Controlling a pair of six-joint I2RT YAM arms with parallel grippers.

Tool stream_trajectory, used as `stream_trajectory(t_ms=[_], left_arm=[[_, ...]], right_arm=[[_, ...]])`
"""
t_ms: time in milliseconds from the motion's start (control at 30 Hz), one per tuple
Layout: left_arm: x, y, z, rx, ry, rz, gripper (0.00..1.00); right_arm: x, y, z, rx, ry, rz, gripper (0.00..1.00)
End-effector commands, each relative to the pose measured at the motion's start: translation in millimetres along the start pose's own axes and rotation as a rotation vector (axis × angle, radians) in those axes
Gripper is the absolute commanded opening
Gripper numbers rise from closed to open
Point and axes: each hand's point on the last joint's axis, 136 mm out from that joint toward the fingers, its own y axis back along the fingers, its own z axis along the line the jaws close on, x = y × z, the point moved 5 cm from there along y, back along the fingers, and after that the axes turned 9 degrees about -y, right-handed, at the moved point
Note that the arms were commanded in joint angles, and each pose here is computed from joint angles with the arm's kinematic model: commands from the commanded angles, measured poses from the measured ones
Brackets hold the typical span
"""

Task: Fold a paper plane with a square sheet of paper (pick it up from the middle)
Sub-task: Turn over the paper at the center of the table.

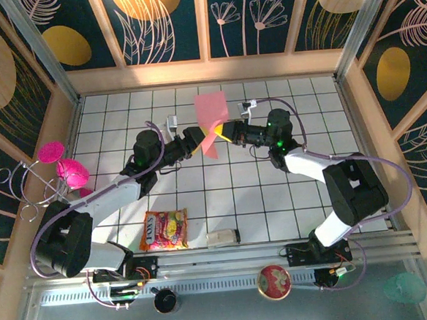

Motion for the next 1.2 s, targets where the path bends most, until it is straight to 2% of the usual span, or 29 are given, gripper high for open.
stream_trajectory(t_ms=[0, 167, 300, 500, 733, 833, 933, 1033, 1167], left_arm=[[-4, 1, -12, 0.051, -0.054, -0.017, 0.63], [-5, 0, -10, 0.041, -0.062, -0.015, 0.48], [-5, -1, -7, 0.026, -0.068, -0.009, 0.35], [-10, -2, 2, -0.071, -0.057, -0.032, 0.2], [-13, 3, 13, -0.188, -0.118, -0.041, 0.11], [-11, 6, 26, -0.296, -0.16, -0.025, 0.1], [-15, 14, 46, -0.488, -0.228, -0.001, 0.09], [-15, 21, 62, -0.664, -0.299, 0.079, 0.08], [-32, 28, 67, -0.851, -0.38, 0.105, 0.07]], right_arm=[[2, 0, -1, -0.018, 0.007, 0.025, 0.01], [2, -1, -3, -0.009, -0.001, 0.031, 0.02], [2, 1, -6, 0.002, -0.007, 0.031, 0.06], [-2, 8, -22, 0.08, -0.032, -0.007, 0.18], [-17, 33, -46, 0.245, -0.048, -0.135, 0.36], [-25, 46, -57, 0.366, -0.044, -0.205, 0.4], [-31, 58, -63, 0.506, -0.007, -0.27, 0.42], [-34, 72, -67, 0.626, 0.02, -0.333, 0.43], [-34, 83, -72, 0.713, 0.029, -0.377, 0.42]])
